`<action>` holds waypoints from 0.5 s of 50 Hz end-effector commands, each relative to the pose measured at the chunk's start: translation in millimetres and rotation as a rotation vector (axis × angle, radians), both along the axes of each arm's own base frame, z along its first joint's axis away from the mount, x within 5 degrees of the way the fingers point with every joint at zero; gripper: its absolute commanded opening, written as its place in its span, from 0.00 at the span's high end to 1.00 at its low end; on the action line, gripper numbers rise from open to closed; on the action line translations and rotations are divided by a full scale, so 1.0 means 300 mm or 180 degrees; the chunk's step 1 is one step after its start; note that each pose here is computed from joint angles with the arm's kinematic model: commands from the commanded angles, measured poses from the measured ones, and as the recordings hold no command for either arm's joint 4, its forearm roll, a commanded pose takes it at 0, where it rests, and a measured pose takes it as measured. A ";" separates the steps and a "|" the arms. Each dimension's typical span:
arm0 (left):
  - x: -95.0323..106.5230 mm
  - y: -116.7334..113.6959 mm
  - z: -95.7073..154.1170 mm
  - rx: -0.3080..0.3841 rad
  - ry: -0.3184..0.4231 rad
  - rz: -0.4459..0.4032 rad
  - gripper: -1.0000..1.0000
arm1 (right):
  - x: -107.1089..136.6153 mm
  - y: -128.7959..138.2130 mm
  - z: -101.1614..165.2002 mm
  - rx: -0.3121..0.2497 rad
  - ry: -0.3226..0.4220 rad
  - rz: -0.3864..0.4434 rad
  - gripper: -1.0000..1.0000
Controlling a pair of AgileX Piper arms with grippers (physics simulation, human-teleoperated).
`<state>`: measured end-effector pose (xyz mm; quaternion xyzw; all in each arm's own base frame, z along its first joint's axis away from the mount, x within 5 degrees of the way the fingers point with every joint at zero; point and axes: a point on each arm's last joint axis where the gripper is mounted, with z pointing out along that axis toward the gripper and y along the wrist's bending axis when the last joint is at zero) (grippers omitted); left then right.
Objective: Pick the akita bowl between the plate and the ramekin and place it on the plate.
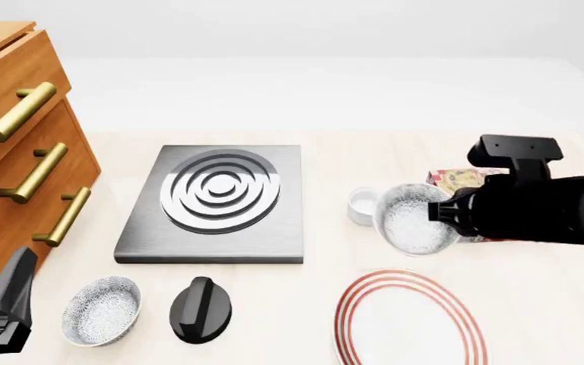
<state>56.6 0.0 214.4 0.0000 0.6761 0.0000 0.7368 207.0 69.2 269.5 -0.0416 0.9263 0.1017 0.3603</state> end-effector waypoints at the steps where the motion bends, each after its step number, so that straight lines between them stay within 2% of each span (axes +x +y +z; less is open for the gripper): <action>1: 0.000 0.000 0.000 0.0000 0.0000 0.0000 0.00 | -0.071 -0.014 0.026 0.0012 0.0003 0.0042 1.00; 11: 0.000 0.000 0.000 0.0000 0.0000 0.0000 0.00 | -0.131 -0.011 0.006 -0.0056 0.0094 0.0196 1.00; 13: 0.000 0.000 0.000 0.0000 0.0000 0.0000 0.00 | -0.144 -0.030 0.011 -0.0132 0.0039 0.0223 1.00; 15: 0.000 0.000 0.000 0.0000 0.0000 0.0000 0.00 | -0.155 -0.022 0.002 -0.0090 0.0078 0.0228 1.00; 25: 0.000 0.000 0.000 0.0000 0.0000 0.0000 0.00 | -0.199 -0.023 -0.008 -0.0132 0.0124 0.0340 1.00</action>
